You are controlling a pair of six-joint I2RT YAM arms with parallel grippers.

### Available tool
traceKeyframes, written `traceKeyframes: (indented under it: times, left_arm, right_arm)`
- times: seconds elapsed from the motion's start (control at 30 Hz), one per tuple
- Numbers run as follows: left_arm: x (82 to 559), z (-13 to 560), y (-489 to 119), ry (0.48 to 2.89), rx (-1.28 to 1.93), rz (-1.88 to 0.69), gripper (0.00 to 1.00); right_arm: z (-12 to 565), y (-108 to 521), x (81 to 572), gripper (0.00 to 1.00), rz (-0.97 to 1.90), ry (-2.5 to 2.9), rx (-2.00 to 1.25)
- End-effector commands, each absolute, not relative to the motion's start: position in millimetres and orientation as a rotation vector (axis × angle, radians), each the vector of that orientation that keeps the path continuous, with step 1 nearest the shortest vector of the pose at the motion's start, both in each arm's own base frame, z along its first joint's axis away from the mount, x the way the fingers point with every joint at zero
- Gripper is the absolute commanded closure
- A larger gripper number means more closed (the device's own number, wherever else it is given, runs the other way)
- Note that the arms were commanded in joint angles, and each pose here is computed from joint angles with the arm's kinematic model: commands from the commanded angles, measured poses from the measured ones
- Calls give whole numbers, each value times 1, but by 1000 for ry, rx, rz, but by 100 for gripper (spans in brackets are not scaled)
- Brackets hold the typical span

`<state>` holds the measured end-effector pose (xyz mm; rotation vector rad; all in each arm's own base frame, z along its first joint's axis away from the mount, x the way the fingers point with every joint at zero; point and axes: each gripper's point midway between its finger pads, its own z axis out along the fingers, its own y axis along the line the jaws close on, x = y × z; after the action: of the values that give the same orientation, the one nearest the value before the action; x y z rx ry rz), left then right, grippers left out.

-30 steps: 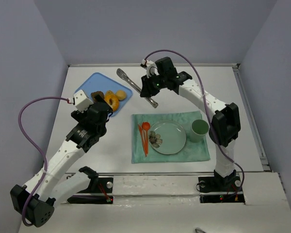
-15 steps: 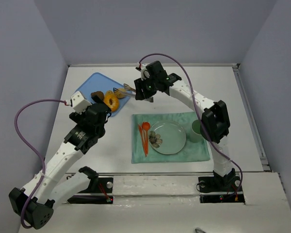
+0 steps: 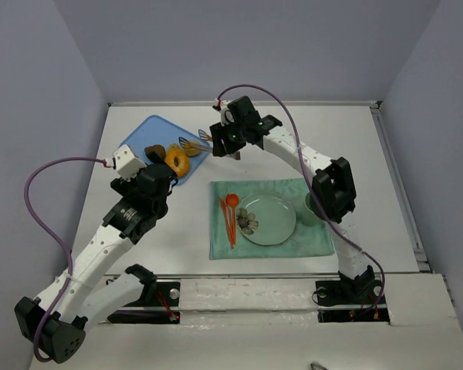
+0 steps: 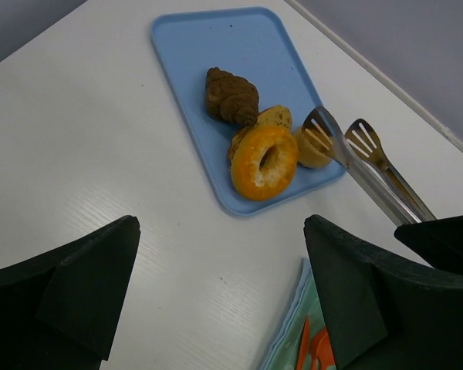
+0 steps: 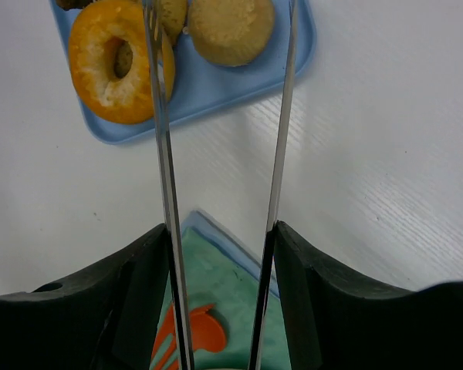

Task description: Place the bread

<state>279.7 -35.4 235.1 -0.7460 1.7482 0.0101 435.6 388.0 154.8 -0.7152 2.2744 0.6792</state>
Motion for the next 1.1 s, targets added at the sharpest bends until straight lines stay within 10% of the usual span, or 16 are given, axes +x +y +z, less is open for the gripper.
traceKeyframes:
  times: [0.0, 0.37, 0.7, 1.07]
  left_arm:
    - [281, 238, -25, 1693, -798, 57, 1]
    - [282, 236, -24, 1697, -802, 72, 1]
    - [282, 238, -25, 1693, -815, 59, 1]
    - [289, 234, -41, 1731, -796, -17, 1]
  right_arm:
    - [165, 399, 448, 40, 675, 2226, -724]
    - [145, 413, 433, 41, 714, 2270, -798]
    - [189, 403, 447, 74, 634, 2189, -718]
    - [252, 327, 394, 80, 516, 2101, -549]
